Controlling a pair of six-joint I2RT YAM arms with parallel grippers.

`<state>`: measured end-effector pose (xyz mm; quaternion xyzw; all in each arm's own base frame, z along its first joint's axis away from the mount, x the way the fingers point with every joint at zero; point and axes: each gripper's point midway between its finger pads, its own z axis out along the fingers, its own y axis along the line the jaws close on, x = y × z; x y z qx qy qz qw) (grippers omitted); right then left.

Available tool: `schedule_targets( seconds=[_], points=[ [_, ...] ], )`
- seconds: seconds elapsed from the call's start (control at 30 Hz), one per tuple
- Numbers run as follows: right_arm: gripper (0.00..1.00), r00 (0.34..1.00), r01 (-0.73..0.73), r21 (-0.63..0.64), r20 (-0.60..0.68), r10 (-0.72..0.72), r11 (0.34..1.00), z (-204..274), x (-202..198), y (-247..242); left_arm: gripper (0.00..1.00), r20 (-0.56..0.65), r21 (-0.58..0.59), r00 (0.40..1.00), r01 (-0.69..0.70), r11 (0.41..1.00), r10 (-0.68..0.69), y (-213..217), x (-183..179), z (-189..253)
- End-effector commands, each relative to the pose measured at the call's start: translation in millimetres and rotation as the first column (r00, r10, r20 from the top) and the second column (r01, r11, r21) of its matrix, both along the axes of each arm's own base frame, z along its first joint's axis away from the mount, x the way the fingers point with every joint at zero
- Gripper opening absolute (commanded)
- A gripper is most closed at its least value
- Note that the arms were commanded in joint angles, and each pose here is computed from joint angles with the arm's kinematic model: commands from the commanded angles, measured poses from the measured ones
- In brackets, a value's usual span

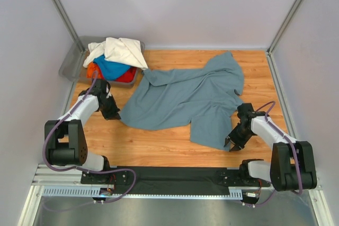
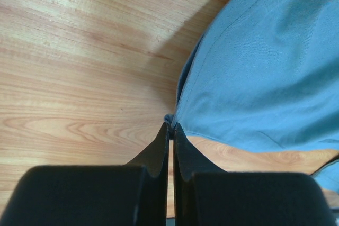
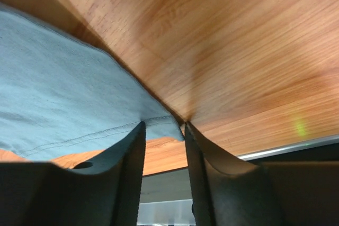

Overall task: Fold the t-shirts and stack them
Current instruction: Flatten the tshirt out

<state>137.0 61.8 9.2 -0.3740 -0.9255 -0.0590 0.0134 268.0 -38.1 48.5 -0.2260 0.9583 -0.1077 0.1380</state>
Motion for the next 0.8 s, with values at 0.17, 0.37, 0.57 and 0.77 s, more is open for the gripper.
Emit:
schedule_targets(
  seconds=[0.17,0.37,0.57,0.77],
  points=[
    [0.03,0.997,0.023,-0.07,0.078,-0.018,0.997,-9,17,-12,0.0,0.069,0.008,0.997,0.022,1.0,-0.022,1,10,23],
    [0.0,0.952,0.053,-0.146,0.305,-0.006,0.988,54,68,-27,0.0,0.122,0.032,0.992,0.027,0.999,-0.03,5,11,46],
    [0.0,0.835,0.098,-0.174,0.55,0.014,0.98,160,134,-37,0.0,0.277,0.044,0.961,0.004,0.999,-0.016,4,23,104],
    [0.0,0.66,0.23,-0.157,0.751,-0.036,0.96,277,169,-67,0.0,0.473,0.067,0.878,0.05,0.996,-0.076,-12,39,203]
  ],
)
